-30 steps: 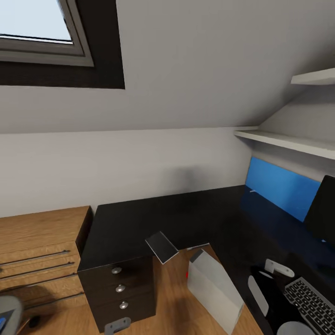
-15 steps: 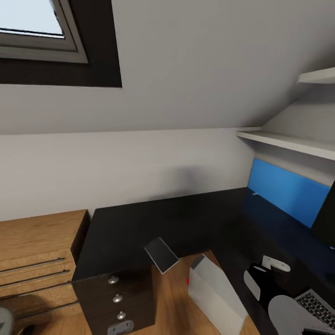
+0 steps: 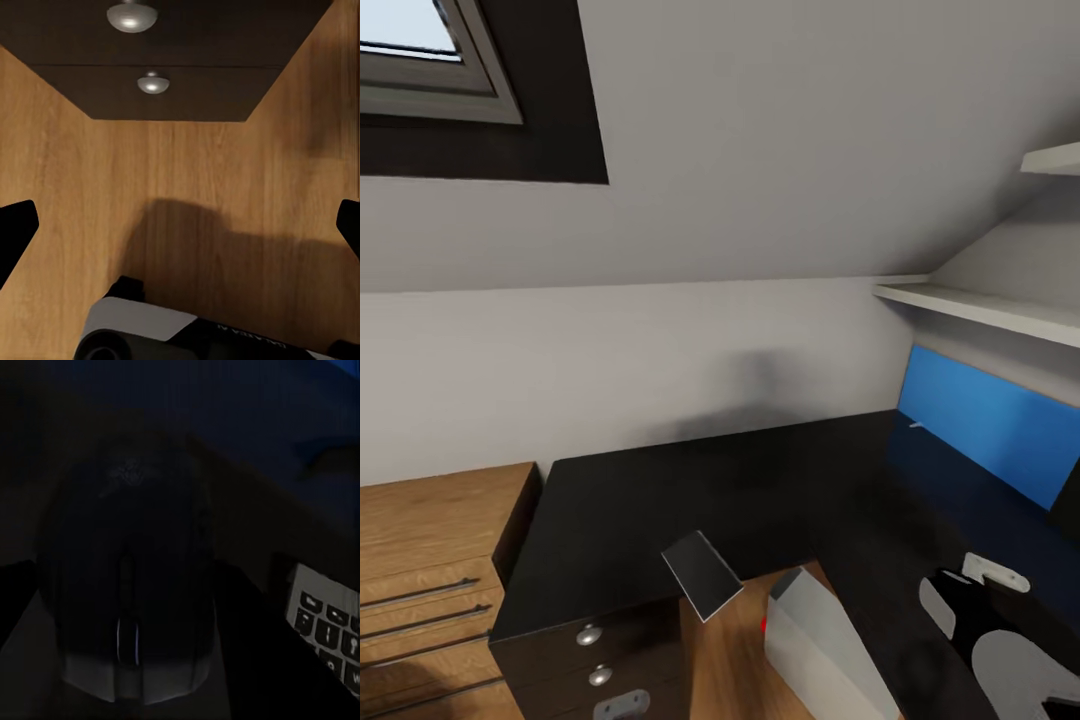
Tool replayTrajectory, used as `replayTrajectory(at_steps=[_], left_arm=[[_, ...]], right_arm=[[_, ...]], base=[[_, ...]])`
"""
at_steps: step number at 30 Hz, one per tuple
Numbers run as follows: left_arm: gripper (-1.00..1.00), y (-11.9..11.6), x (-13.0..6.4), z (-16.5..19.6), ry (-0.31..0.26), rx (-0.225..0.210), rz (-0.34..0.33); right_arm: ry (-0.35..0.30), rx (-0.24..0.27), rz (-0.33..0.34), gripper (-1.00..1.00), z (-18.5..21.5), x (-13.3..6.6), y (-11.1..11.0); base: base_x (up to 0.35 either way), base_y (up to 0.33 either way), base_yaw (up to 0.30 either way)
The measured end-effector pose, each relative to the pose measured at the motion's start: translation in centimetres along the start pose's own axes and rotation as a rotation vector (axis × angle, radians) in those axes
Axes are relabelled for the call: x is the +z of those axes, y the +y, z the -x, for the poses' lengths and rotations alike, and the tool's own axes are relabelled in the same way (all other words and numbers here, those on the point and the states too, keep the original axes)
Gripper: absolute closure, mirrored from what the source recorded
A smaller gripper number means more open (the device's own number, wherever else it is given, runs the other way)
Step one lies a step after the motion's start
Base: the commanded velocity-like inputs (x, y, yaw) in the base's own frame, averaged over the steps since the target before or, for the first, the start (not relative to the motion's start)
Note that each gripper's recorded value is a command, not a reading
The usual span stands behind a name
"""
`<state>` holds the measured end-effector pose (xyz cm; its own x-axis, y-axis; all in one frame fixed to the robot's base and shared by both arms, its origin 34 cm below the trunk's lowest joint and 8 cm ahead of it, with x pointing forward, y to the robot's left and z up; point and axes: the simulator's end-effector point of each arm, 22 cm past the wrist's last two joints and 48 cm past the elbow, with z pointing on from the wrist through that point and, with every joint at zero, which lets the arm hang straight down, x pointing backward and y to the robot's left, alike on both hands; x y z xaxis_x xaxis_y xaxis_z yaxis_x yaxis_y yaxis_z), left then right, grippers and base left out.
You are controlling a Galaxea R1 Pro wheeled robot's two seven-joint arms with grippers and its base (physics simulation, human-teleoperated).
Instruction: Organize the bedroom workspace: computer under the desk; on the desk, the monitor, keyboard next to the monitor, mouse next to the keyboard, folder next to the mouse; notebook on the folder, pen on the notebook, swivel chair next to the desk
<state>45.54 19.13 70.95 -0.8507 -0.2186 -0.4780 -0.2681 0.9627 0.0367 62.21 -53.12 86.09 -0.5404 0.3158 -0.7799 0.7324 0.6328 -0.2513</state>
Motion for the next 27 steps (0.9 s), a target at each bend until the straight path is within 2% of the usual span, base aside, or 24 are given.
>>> replayTrajectory(at_steps=[4, 6, 8, 9, 13, 27], left_arm=[[-1.00, -0.8, -0.4, 0.7, -0.015, -0.009, -0.022], [-1.00, -1.7, -0.8, 1.2, -0.026, -0.015, -0.043], [-1.00, -2.1, -0.8, 1.4, -0.031, -0.018, -0.049], [-1.00, -2.3, -0.9, 1.8, -0.044, -0.030, -0.053], [-1.00, -2.4, -0.6, 2.8, -0.093, -0.077, -0.053], [-1.00, -2.5, 0.8, 2.6, -0.101, -0.084, -0.052]], right_arm=[[0.039, 0.071, -0.029, 1.00, 0.1, 1.2, -2.2], [0.088, 0.143, -0.044, 1.00, -0.6, 1.7, -3.4], [0.116, 0.184, -0.047, 1.00, -1.3, 2.0, -3.7], [0.144, 0.226, -0.048, 1.00, -1.9, 2.2, -3.8], [0.149, 0.245, -0.036, 1.00, -2.2, 2.5, -3.3], [0.170, 0.331, -0.032, 1.00, -3.5, 3.6, -2.6]], base=[[0.010, -0.005, 0.000], [0.003, -0.001, 0.000], [0.001, 0.000, 0.000], [0.000, 0.000, 0.000], [0.000, 0.000, 0.000], [0.000, 0.000, 0.000]])
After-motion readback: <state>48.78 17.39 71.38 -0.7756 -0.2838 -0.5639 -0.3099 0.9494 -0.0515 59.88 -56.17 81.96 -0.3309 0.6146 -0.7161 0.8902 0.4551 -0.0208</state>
